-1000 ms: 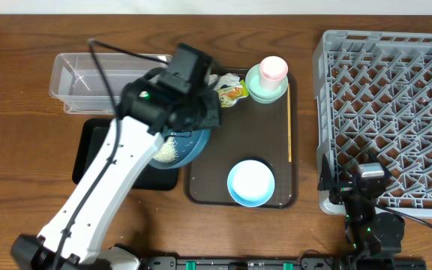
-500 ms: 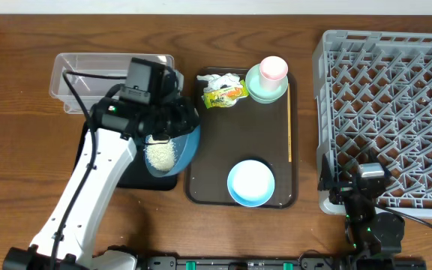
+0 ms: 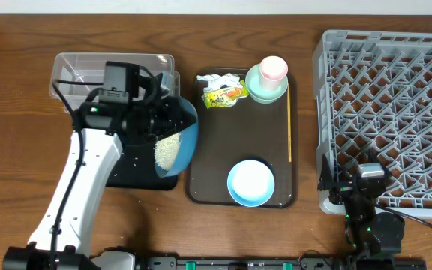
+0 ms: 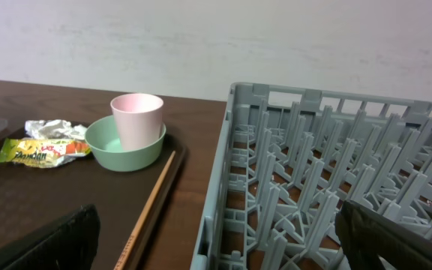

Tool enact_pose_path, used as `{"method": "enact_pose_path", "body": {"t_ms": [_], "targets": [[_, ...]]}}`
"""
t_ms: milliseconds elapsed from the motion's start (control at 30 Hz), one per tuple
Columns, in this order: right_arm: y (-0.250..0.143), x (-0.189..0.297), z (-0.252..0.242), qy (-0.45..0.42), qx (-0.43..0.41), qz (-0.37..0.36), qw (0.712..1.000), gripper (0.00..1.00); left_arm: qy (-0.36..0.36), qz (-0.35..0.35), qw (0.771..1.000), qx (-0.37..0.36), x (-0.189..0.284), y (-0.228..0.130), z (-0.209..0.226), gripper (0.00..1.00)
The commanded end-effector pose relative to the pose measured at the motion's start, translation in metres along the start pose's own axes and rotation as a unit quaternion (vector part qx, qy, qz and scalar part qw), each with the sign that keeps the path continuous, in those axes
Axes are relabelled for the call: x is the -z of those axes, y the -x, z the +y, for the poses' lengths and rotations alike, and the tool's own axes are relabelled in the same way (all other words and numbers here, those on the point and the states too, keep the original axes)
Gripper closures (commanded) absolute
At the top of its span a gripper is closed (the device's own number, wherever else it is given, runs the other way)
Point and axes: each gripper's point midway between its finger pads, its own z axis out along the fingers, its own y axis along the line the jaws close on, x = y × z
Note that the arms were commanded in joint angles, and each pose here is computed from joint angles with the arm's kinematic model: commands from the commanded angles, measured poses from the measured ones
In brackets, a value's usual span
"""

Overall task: Sort waste into correct bins and load items into the dishwasher rack
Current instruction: 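Lift the blue bowl with the left gripper toward the black tray, then tilt the blue bowl over the black tray to pour out the rice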

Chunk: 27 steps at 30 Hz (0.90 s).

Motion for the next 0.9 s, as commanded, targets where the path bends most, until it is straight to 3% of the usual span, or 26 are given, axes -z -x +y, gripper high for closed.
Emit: {"method": "enact_pose_path", "body": {"t_ms": [0, 667, 867], "targets": [[0.000, 0.000, 0.001, 0.001, 0.007, 0.000, 1.000, 0.01, -0.046, -0.005, 0.999, -0.015, 0.014, 0.002, -0.012, 0.94], [0.000, 0.000, 0.001, 0.001, 0.007, 0.000, 1.000, 0.01, -0.112, -0.033, 0.991, 0.070, 0.047, 0.016, 0.024, 0.94], [0.000, 0.000, 0.001, 0.001, 0.007, 0.000, 1.000, 0.01, -0.162, -0.055, 0.983, 0.073, 0.069, 0.025, 0.025, 0.94]]}}
